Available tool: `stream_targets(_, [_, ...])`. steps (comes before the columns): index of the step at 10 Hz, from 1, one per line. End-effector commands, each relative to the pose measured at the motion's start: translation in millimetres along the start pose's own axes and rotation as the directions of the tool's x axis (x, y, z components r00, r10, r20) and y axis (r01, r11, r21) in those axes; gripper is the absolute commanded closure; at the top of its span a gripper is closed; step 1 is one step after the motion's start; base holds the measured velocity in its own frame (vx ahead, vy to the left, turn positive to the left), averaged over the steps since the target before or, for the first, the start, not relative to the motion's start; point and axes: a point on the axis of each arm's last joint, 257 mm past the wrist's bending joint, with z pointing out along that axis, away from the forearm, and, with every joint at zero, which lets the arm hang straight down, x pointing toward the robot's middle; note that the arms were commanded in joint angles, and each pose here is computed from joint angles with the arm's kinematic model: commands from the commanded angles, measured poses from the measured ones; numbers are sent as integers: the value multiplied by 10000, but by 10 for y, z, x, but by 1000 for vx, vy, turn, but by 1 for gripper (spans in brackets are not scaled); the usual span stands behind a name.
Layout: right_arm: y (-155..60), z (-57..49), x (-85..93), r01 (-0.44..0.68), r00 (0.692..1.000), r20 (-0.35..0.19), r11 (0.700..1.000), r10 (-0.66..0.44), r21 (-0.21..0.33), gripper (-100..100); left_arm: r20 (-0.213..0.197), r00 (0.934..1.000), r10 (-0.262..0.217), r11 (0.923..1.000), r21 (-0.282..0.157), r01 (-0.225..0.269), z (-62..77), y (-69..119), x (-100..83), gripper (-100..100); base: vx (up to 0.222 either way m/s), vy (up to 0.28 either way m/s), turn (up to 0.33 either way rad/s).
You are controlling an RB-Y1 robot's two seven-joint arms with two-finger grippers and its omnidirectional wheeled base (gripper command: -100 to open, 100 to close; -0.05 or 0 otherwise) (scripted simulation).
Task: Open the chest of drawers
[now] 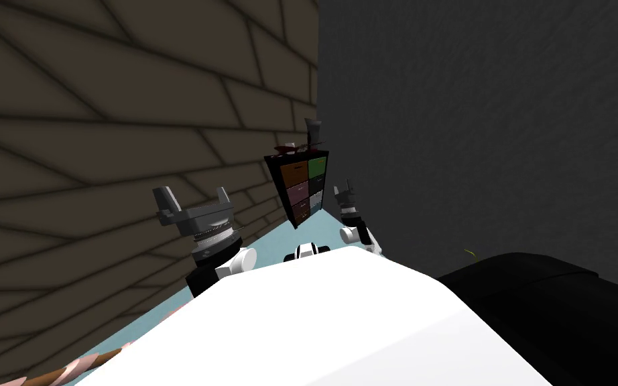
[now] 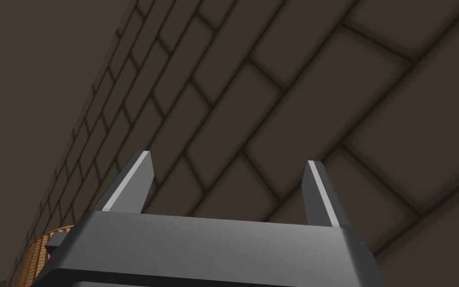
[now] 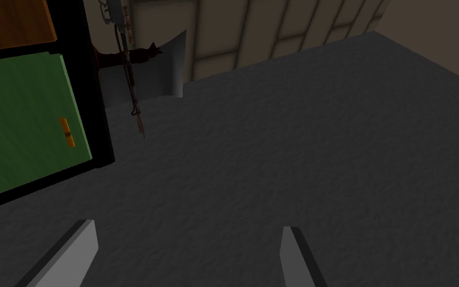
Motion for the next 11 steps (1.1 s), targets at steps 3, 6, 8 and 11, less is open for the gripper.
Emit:
stream_targets(3, [-102, 131, 4, -1825, 9831, -221, 9826, 1819, -333, -100, 0, 10000, -1, 10000, 0, 1, 0, 0, 0, 0, 29, -46, 150])
stream_targets(6, [-131, 173, 2, -2577, 9661, -287, 9653, 2567, -426, -100, 0, 10000, 0, 10000, 0, 0, 0, 0, 0, 0, 26, -46, 115])
stream_targets(8, [-162, 218, -2, -3190, 9476, -351, 9463, 3175, -523, -100, 0, 10000, 0, 10000, 0, 0, 0, 0, 0, 0, 22, -51, 136])
stream_targets(11, [-231, 314, -15, -4374, 8992, -479, 8965, 4349, -711, -100, 1, 10000, 0, 10000, 0, 0, 0, 0, 0, 0, 22, -43, 152])
